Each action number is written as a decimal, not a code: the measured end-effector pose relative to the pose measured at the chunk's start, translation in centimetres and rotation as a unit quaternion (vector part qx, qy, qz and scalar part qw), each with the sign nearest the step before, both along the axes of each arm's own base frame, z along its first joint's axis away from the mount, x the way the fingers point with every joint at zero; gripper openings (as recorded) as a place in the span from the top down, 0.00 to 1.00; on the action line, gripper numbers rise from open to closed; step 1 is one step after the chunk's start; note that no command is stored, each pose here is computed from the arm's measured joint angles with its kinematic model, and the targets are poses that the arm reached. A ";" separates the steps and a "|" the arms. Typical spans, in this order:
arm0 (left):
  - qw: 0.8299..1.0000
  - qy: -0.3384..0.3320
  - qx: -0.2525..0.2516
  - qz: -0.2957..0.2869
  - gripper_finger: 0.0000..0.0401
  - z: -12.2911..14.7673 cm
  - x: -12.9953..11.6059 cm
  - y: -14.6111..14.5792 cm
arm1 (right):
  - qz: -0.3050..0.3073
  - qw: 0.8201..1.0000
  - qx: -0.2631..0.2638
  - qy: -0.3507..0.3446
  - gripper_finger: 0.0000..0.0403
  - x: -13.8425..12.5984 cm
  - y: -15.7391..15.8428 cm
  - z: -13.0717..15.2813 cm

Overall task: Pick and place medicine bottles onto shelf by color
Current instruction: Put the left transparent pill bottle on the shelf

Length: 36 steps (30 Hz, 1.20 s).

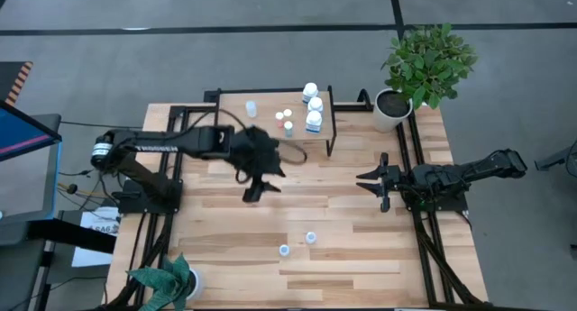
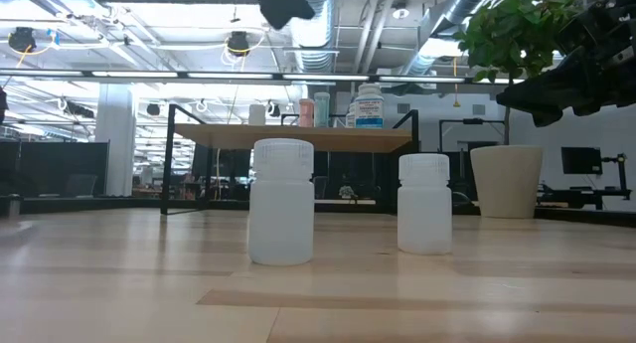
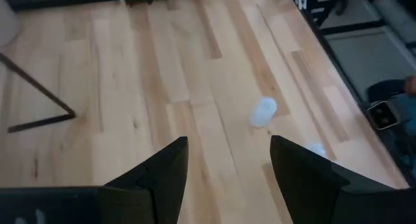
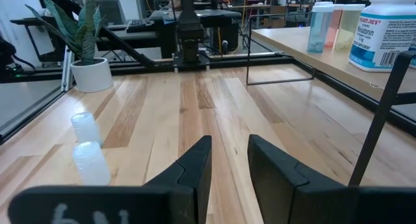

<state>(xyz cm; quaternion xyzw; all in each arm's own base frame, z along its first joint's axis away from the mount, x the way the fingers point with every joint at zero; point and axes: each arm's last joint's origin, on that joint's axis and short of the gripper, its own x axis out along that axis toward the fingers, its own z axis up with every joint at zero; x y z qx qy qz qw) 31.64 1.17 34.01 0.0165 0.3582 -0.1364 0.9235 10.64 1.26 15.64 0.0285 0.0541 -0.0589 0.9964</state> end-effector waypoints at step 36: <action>0.976 0.173 0.124 -0.044 0.30 -14.4 4.5 -16.8 | 0.000 1.000 0.000 0.000 0.70 0.0 0.0 0.0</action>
